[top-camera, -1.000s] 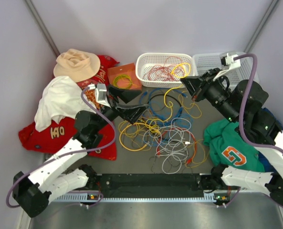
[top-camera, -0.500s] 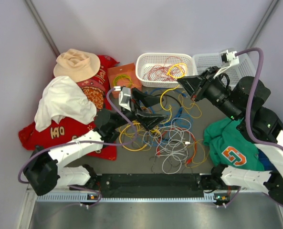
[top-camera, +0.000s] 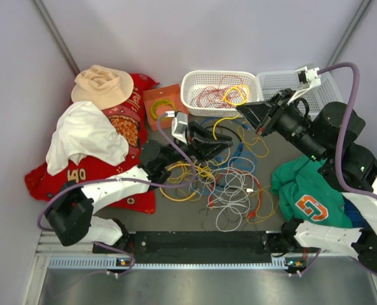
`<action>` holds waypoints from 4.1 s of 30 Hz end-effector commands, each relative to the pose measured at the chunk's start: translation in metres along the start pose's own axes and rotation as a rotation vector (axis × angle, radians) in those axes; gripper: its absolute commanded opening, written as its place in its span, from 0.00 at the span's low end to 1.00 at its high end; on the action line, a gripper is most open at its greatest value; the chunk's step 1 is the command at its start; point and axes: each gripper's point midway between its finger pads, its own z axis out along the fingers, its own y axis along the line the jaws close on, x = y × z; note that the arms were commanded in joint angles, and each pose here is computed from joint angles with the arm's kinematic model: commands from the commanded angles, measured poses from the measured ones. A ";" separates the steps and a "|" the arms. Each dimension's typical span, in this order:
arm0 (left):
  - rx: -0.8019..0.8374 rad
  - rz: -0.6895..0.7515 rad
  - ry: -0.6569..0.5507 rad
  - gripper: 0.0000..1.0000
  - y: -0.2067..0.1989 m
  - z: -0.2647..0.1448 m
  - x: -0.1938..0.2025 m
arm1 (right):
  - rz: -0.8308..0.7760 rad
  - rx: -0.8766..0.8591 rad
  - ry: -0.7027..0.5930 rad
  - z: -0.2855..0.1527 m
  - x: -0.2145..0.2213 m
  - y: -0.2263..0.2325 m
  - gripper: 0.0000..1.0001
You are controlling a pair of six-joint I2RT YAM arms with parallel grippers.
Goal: Untangle the cables
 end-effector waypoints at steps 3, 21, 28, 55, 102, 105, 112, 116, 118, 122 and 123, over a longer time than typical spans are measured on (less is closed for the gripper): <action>0.028 0.062 -0.066 0.00 -0.017 0.009 -0.040 | 0.000 0.012 -0.077 -0.017 -0.020 -0.003 0.00; -0.674 0.210 0.044 0.00 0.072 0.032 -0.201 | -0.033 0.134 -0.089 -0.046 -0.008 -0.037 0.92; -0.780 0.134 -0.040 0.00 0.138 0.017 -0.242 | -0.048 0.166 -0.081 -0.058 0.004 -0.050 0.91; -1.190 0.162 0.097 0.00 0.394 -0.125 -0.167 | -0.161 0.275 0.136 -0.014 0.108 -0.099 0.90; -1.093 -0.238 0.509 0.99 0.125 -0.187 0.083 | -0.035 0.264 0.402 -0.019 0.227 -0.120 0.88; -1.029 -0.168 0.447 0.99 0.100 -0.195 0.061 | -0.009 0.270 0.410 -0.022 0.233 -0.122 0.88; -0.897 -0.105 0.731 0.99 0.078 -0.229 0.117 | 0.008 0.286 0.398 -0.029 0.231 -0.122 0.87; -0.971 -0.106 0.851 0.99 0.083 -0.247 0.139 | 0.005 0.308 0.387 -0.036 0.227 -0.126 0.87; -1.068 -0.136 0.906 0.99 0.093 -0.258 0.148 | 0.008 0.320 0.383 -0.039 0.225 -0.128 0.87; -1.130 -0.111 0.885 0.99 0.112 -0.254 0.150 | 0.027 0.321 0.373 -0.040 0.224 -0.127 0.87; -1.132 -0.100 0.894 0.99 0.116 -0.254 0.154 | 0.034 0.323 0.373 -0.041 0.224 -0.127 0.86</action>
